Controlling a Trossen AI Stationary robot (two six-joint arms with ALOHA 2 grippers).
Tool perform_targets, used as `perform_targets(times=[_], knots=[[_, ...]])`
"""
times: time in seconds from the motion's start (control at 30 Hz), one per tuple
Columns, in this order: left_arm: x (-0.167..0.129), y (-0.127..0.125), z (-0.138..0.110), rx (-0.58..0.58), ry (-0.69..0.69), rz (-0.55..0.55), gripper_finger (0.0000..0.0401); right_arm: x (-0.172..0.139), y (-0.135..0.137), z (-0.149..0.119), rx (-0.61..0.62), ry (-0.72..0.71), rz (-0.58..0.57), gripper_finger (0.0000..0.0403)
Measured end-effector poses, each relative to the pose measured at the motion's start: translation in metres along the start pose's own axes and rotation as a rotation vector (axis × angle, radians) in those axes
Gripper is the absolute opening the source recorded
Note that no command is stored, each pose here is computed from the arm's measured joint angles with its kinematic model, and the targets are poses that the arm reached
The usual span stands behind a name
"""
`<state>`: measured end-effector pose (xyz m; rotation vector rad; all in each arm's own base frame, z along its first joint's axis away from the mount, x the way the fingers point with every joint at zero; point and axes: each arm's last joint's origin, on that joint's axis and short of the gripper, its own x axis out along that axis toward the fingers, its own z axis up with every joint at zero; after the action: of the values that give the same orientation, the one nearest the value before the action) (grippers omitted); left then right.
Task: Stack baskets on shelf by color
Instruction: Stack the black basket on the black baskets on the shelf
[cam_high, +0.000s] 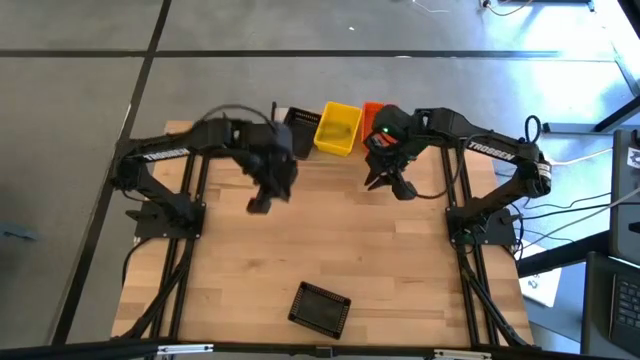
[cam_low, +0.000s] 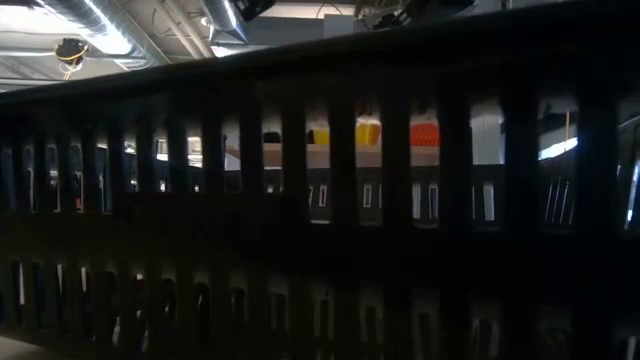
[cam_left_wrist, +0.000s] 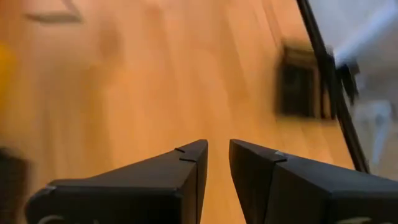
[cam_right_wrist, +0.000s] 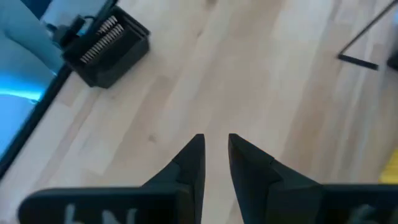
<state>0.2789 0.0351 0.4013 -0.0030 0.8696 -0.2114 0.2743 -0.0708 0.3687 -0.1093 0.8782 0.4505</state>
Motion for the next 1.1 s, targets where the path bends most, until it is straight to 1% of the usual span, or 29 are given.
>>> perform_targets(times=[0.07, 0.13, 0.2, 0.27, 0.33, 0.53, 0.6, 0.73, 0.83, 0.9, 1.0, 1.1], knots=[[0.011, -0.010, -0.003, 0.051, 0.048, -0.036, 0.0057, -0.002, 0.008, 0.004, 0.017, -0.012, 0.015, 0.0069], [0.019, -0.018, -0.004, 0.081, 0.059, -0.061, 0.0057, -0.007, 0.017, 0.006, 0.032, -0.016, 0.029, 0.0069], [0.026, -0.026, -0.008, 0.091, 0.098, -0.086, 0.0057, -0.012, 0.027, 0.008, 0.016, -0.032, 0.041, 0.0069], [0.034, -0.033, -0.010, 0.113, 0.100, -0.104, 0.0057, -0.018, 0.037, 0.010, 0.019, -0.048, 0.055, 0.0069], [0.044, -0.040, -0.015, 0.127, 0.119, -0.122, 0.0057, -0.023, 0.047, 0.011, 0.035, -0.071, 0.077, 0.0069], [0.070, -0.054, -0.027, 0.143, 0.149, -0.156, 0.0057, -0.043, 0.073, 0.011, 0.082, -0.128, 0.092, 0.0069], [0.078, -0.060, -0.029, 0.153, 0.133, -0.169, 0.0057, -0.050, 0.081, 0.010, 0.087, -0.145, 0.091, 0.0069], [0.096, -0.070, -0.037, 0.126, 0.111, -0.180, 0.0057, -0.062, 0.092, 0.007, 0.075, -0.177, 0.092, 0.0069], [0.111, -0.079, -0.050, 0.160, 0.126, -0.198, 0.0057, -0.068, 0.098, 0.006, 0.055, -0.194, 0.092, 0.0069], [0.121, -0.086, -0.057, 0.186, 0.114, -0.205, 0.0057, -0.070, 0.101, 0.005, 0.039, -0.200, 0.093, 0.0069], [0.135, -0.095, -0.063, 0.176, 0.054, -0.186, 0.0057, -0.070, 0.104, 0.003, 0.021, -0.182, 0.104, 0.0069], [0.145, -0.102, -0.065, 0.136, -0.035, -0.199, 0.0057, -0.066, 0.106, 0.000, 0.030, -0.144, 0.126, 0.0069]])
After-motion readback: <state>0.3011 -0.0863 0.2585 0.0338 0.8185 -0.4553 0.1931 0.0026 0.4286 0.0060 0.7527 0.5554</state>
